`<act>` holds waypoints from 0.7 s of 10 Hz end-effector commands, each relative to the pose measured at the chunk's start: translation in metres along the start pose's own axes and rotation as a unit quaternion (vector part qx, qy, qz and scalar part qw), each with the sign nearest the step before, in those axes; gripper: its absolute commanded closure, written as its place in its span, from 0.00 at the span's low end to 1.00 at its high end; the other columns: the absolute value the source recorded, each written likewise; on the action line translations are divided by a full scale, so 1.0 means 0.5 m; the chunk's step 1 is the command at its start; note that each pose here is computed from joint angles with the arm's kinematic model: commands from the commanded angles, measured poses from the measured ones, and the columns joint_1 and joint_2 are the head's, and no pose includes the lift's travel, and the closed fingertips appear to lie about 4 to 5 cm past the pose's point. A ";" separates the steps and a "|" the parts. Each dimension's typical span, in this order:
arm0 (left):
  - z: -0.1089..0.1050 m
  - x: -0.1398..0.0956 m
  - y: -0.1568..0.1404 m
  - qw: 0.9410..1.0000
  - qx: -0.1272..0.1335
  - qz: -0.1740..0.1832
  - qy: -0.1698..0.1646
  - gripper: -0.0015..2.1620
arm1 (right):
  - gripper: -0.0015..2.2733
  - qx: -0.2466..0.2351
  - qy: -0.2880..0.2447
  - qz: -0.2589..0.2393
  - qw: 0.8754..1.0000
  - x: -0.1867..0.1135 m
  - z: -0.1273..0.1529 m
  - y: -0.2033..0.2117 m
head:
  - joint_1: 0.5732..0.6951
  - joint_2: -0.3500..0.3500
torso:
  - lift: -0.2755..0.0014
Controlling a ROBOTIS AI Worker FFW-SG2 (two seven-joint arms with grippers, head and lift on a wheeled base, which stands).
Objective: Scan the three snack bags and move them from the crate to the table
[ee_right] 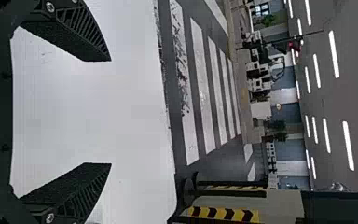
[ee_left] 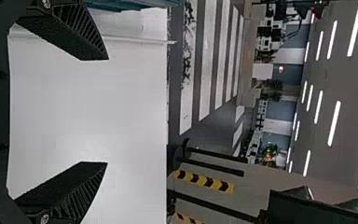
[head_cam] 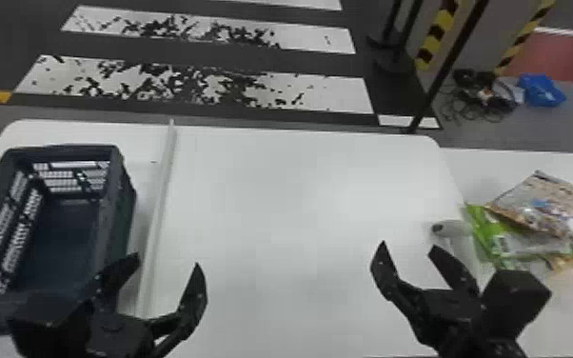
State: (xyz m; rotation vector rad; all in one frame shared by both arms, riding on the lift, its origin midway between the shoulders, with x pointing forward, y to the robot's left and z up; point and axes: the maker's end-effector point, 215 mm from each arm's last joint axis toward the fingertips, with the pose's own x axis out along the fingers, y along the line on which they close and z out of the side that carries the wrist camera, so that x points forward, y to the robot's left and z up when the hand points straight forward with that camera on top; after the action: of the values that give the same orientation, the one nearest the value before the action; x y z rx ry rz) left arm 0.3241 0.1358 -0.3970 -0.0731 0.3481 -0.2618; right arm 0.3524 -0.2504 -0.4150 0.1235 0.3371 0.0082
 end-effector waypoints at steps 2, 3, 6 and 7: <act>-0.015 -0.028 -0.003 1.000 -0.007 -0.009 0.012 0.05 | 0.04 -0.016 0.014 -0.014 1.000 -0.050 -0.001 -0.041 | 1.00 0.20 | 0.77; -0.009 -0.029 -0.003 1.000 -0.007 -0.007 0.009 0.05 | 0.04 -0.018 0.015 -0.013 1.000 -0.058 0.002 -0.044 | 1.00 0.17 | 0.77; 0.020 -0.024 -0.018 1.000 0.009 -0.001 -0.015 0.05 | 0.04 -0.011 0.007 -0.007 1.000 -0.069 0.013 -0.038 | 1.00 0.14 | 0.77; 0.037 -0.023 -0.017 1.000 0.010 0.000 -0.028 0.05 | 0.04 -0.011 -0.006 -0.006 1.000 -0.075 0.034 -0.036 | 1.00 0.14 | 0.77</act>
State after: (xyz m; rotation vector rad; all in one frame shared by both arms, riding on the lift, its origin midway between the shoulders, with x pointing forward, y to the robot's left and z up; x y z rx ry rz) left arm 0.3166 0.1313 -0.3790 -0.0608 0.3029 -0.2635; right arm 0.3223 -0.2716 -0.3940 0.0977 0.3372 -0.0014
